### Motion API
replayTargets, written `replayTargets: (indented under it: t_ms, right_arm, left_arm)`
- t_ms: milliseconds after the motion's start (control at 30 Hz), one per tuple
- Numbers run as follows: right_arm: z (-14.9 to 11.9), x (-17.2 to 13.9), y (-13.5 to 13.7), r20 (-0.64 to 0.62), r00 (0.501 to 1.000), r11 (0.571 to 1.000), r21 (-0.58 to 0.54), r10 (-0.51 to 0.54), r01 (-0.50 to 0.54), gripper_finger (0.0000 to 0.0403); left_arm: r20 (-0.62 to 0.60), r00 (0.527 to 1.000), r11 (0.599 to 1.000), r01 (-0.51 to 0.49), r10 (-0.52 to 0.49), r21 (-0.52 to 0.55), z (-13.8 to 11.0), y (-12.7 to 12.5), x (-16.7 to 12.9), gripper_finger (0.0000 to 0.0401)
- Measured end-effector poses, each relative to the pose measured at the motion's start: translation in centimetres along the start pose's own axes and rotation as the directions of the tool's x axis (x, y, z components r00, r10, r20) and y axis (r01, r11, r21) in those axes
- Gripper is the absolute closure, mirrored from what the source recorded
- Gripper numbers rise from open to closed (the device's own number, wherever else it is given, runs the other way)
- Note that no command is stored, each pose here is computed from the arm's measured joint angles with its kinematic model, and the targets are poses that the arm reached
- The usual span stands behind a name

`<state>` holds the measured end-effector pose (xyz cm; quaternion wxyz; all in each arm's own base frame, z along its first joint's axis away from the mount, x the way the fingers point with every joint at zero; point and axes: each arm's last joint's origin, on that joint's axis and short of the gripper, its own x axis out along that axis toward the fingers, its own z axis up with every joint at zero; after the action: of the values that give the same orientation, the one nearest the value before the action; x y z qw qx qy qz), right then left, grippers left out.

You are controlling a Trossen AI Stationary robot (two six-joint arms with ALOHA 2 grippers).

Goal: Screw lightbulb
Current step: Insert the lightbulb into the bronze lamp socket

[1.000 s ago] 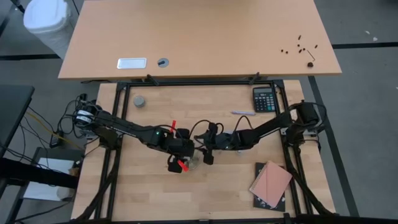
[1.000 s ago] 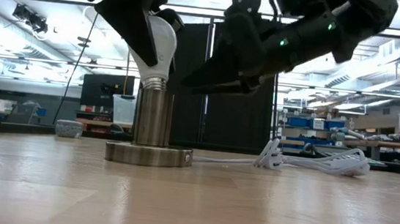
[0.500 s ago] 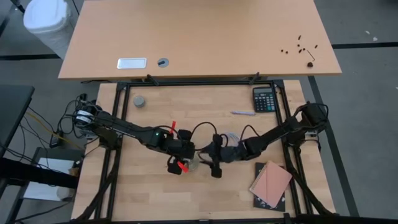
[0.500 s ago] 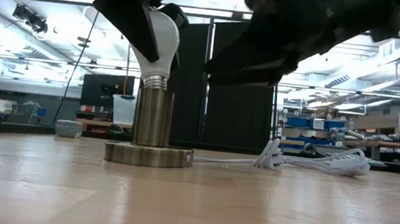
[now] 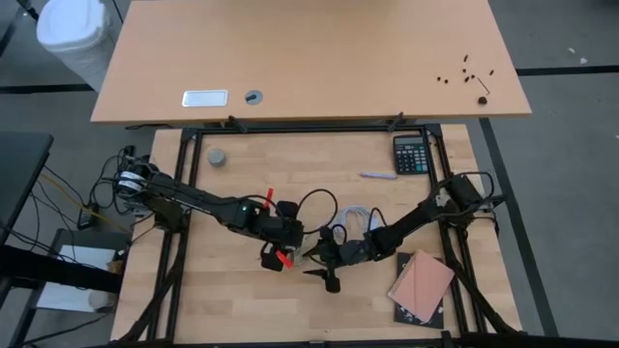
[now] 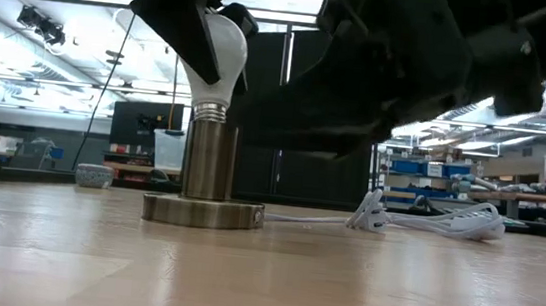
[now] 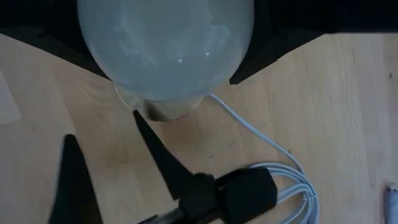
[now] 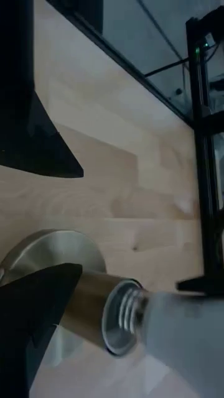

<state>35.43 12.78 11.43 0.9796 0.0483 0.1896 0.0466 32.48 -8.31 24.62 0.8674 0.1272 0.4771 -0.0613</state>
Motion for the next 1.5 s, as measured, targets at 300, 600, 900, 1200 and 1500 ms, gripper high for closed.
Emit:
replayTargets:
  t_ms: [300, 600, 900, 1200, 1500]
  right_arm:
    - [0.3, 0.7, -1.5, 0.044, 0.999, 1.000, 0.009, 0.016, -0.016, 0.0156]
    - [0.6, 0.9, -3.1, 0.047, 0.999, 1.000, 0.005, -0.010, 0.009, 0.0156]
    - [0.6, 0.9, -3.1, 0.046, 0.999, 1.000, 0.001, -0.010, 0.010, 0.0156]
    - [0.6, 0.9, -3.1, 0.047, 0.999, 1.000, 0.008, -0.010, 0.009, 0.0156]
    - [0.6, 0.9, -3.1, 0.046, 0.999, 1.000, 0.009, -0.010, 0.010, 0.0156]
  left_arm:
    - [0.005, 1.000, 1.000, 0.001, -0.001, 0.000, 0.0, 0.0, 0.0, 0.0117]
    - [-0.065, 0.998, 1.000, -0.002, 0.002, 0.001, -0.4, -0.4, 2.1, 0.0117]
    - [-0.079, 0.997, 0.999, -0.025, 0.023, -0.022, -0.5, -0.3, 2.1, 0.0117]
    - [-0.081, 0.996, 0.999, -0.044, 0.042, -0.024, 0.0, -0.1, 1.7, 0.0096]
    - [-0.086, 0.995, 0.998, -0.050, 0.048, -0.023, 0.1, -0.1, 1.5, 0.0071]
